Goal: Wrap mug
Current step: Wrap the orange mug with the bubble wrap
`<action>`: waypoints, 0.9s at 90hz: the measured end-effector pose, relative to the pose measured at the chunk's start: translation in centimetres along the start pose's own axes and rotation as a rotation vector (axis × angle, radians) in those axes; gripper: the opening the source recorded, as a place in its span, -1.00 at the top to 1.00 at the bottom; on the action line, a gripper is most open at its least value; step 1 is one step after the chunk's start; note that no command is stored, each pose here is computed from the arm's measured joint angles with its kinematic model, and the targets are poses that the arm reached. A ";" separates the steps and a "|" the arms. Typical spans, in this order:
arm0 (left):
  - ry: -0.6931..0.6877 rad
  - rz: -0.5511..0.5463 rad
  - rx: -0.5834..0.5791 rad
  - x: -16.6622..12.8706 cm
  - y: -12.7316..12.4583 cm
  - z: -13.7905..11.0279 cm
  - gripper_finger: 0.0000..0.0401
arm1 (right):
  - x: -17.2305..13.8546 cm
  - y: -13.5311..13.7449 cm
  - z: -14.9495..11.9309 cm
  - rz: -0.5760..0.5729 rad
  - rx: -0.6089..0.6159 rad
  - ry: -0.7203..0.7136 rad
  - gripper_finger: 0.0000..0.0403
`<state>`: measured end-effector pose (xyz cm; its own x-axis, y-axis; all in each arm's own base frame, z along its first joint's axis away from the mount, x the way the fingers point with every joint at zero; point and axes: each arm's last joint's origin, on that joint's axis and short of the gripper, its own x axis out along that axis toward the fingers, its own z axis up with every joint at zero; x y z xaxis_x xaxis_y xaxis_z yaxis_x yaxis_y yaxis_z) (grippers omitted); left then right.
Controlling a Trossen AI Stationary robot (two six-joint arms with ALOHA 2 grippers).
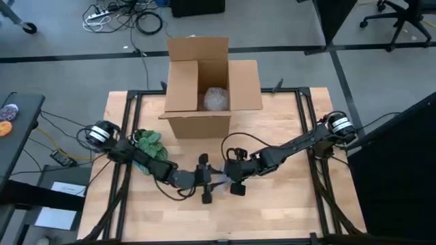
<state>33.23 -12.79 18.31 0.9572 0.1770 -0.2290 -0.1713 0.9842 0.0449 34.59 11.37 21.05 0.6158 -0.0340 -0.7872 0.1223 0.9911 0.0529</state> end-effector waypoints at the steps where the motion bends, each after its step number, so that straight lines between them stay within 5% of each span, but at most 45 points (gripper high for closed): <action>1: 0.005 0.012 0.002 0.2 0.2 -0.1 0.29 | 0.0 0.0 0.0 0.003 -0.001 0.001 0.89; 28: 0.070 0.092 -0.032 2.2 2.0 -1.9 0.29 | -0.6 -0.1 -0.1 0.000 0.017 0.034 0.89; 59: 0.087 0.085 -0.020 2.2 2.1 -2.1 0.29 | -7.3 1.1 4.0 -0.058 -0.020 -0.030 0.90; 81: 0.070 0.080 -0.030 2.2 2.0 -2.0 0.29 | -5.2 1.4 3.2 -0.049 -0.040 -0.030 0.90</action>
<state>34.56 -10.38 15.91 0.9217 0.2534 -0.2937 -0.2539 0.9665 0.0372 34.05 12.51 27.24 0.6330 -0.0855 -0.7694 0.1222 0.9925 -0.0098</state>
